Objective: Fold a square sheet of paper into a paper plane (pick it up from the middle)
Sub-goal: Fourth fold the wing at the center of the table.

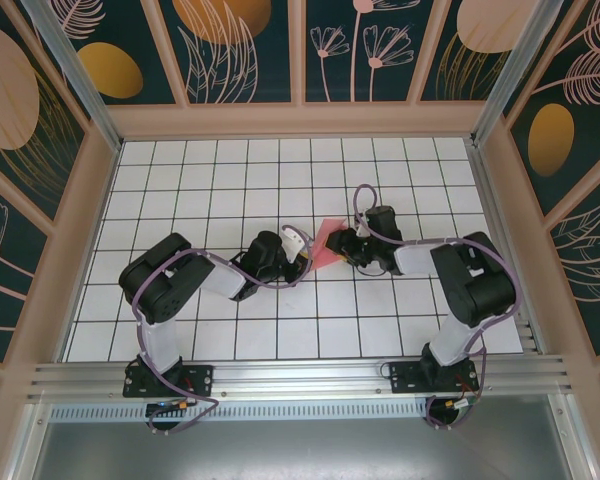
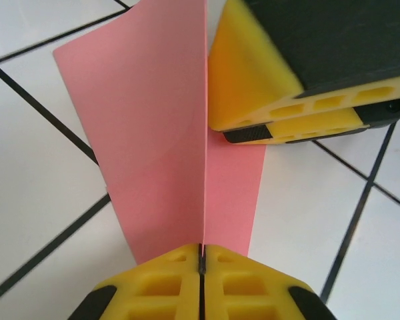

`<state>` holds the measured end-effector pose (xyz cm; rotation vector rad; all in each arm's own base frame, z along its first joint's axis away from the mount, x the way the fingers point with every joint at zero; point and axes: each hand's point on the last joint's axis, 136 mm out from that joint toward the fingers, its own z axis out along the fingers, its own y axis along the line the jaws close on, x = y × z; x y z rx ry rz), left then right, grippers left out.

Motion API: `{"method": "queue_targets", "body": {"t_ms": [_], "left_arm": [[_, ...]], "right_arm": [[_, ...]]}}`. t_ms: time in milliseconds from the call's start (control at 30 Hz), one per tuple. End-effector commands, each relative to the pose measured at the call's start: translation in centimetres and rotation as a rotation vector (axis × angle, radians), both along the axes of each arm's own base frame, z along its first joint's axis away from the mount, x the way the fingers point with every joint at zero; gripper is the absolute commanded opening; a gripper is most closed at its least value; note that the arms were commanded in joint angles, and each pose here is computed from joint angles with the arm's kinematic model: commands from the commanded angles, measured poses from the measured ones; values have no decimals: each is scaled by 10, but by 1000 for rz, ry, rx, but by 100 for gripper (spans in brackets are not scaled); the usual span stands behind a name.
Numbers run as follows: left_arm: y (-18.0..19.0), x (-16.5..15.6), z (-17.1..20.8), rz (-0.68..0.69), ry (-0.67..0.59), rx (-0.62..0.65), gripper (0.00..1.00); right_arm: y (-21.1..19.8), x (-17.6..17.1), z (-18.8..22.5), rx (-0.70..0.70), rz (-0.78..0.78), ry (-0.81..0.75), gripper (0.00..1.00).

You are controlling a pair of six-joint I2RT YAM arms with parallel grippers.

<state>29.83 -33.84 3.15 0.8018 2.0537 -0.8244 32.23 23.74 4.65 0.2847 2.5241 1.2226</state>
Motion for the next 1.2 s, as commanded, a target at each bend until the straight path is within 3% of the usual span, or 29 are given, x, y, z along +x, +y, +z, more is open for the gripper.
{"method": "queue_targets", "body": {"t_ms": [0,533,1167], "left_arm": [[-9,-5,9,9,99,-78,6],[-20,-11,7,86,378,-171,3],[-24,-13,-3,91,456,-182,11]], "right_arm": [[1,-3,22,22,40,-101,43],[-1,-2,8,-26,32,-80,44],[-8,0,-19,-108,14,-3,45]]}}
